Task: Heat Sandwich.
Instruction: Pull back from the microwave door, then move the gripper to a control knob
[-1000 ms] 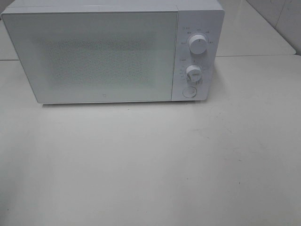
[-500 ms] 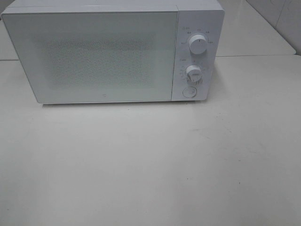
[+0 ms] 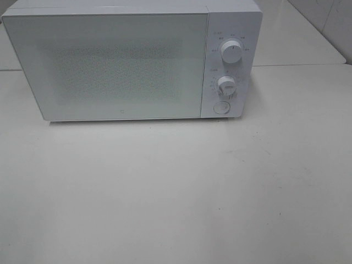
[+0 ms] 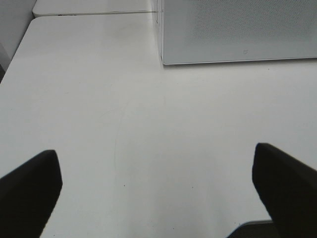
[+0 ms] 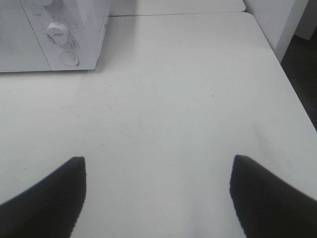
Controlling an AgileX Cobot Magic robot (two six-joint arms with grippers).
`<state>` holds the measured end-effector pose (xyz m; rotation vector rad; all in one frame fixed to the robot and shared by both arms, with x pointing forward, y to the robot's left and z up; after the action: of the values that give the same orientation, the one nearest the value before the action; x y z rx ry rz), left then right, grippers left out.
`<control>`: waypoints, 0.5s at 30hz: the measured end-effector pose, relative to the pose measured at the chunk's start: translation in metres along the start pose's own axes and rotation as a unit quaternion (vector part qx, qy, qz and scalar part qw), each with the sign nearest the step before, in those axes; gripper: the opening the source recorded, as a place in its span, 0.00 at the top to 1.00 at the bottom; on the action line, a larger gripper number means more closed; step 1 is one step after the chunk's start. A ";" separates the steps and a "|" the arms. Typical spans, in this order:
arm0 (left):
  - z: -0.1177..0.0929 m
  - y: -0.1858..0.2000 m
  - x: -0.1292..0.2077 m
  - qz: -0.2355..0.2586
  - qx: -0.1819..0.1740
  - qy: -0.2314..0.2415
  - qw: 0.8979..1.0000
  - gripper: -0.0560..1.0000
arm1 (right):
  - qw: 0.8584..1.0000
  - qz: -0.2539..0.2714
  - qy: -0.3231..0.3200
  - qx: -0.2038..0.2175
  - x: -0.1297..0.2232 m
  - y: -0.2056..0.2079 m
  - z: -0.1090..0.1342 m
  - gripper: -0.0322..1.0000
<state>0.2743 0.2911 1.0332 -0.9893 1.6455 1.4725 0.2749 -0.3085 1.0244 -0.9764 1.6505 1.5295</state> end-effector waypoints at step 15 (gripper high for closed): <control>0.000 0.000 0.000 0.000 0.000 0.000 1.000 0.03 | 1.000 0.000 0.000 0.000 0.000 0.000 0.000 0.24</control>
<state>0.2743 0.2911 1.0332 -0.9893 1.6455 1.4725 0.2749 -0.3085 1.0244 -0.9764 1.6505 1.5295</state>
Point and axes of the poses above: a point on each arm's last joint axis where the gripper is mounted, y pointing back along that axis away from the gripper, z along the wrist's bending axis when the last joint is at zero, x = y × z, the point moved 5 cm from there along -y, pointing out along that axis toward the gripper, and after that the axes turned 7 degrees about y, right-handed, at the moved point
